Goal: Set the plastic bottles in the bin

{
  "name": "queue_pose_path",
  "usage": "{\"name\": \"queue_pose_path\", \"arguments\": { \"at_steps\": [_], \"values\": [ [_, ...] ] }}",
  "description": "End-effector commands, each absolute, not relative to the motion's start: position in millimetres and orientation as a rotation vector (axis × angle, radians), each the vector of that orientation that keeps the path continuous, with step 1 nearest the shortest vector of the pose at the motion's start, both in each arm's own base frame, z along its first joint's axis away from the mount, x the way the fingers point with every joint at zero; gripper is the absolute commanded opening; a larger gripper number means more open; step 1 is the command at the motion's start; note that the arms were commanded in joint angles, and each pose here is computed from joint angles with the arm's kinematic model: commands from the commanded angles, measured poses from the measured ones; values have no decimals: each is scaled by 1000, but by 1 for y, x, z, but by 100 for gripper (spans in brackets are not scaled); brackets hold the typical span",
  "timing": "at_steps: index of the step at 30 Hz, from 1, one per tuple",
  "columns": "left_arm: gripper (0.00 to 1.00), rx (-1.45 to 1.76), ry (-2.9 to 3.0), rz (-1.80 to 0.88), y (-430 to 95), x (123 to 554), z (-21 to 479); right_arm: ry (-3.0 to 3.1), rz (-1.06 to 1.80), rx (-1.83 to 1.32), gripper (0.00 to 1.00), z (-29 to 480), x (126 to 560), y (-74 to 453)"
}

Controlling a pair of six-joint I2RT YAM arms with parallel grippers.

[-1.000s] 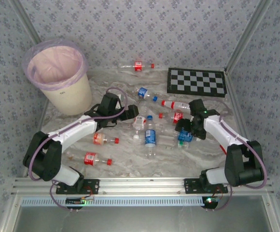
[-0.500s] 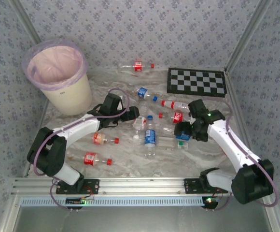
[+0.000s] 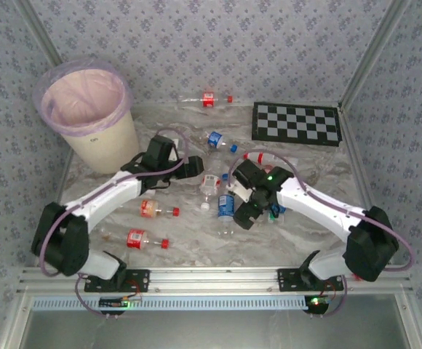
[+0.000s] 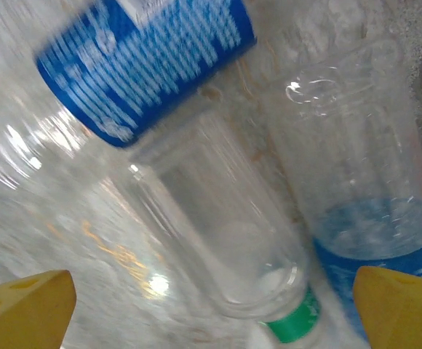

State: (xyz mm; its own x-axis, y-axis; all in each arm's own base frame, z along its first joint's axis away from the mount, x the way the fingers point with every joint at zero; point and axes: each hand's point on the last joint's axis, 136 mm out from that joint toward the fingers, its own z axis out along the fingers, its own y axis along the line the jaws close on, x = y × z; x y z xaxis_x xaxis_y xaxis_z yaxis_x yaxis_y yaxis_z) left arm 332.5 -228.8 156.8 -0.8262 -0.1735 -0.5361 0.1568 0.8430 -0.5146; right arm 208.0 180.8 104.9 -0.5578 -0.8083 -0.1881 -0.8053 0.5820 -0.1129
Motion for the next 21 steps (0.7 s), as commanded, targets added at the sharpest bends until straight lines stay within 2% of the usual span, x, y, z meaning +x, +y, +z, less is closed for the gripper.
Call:
{"name": "queue_pose_path", "arguments": {
  "at_steps": [1,8,14,19,21],
  "values": [
    [95,-90,2441,-741,-208,325,152,2447,-196,-1710,100,92,210,163],
    [95,-115,2404,-761,-202,320,163,2420,-90,-1806,100,63,210,177],
    [92,-131,2378,-808,-205,322,169,2468,-141,-1808,99,44,218,173],
    [92,-143,2370,-819,-205,322,172,2489,-128,-1735,87,52,222,176],
    [92,-151,2365,-819,-203,322,173,2508,-98,-1684,78,62,221,178]
  ]
}}
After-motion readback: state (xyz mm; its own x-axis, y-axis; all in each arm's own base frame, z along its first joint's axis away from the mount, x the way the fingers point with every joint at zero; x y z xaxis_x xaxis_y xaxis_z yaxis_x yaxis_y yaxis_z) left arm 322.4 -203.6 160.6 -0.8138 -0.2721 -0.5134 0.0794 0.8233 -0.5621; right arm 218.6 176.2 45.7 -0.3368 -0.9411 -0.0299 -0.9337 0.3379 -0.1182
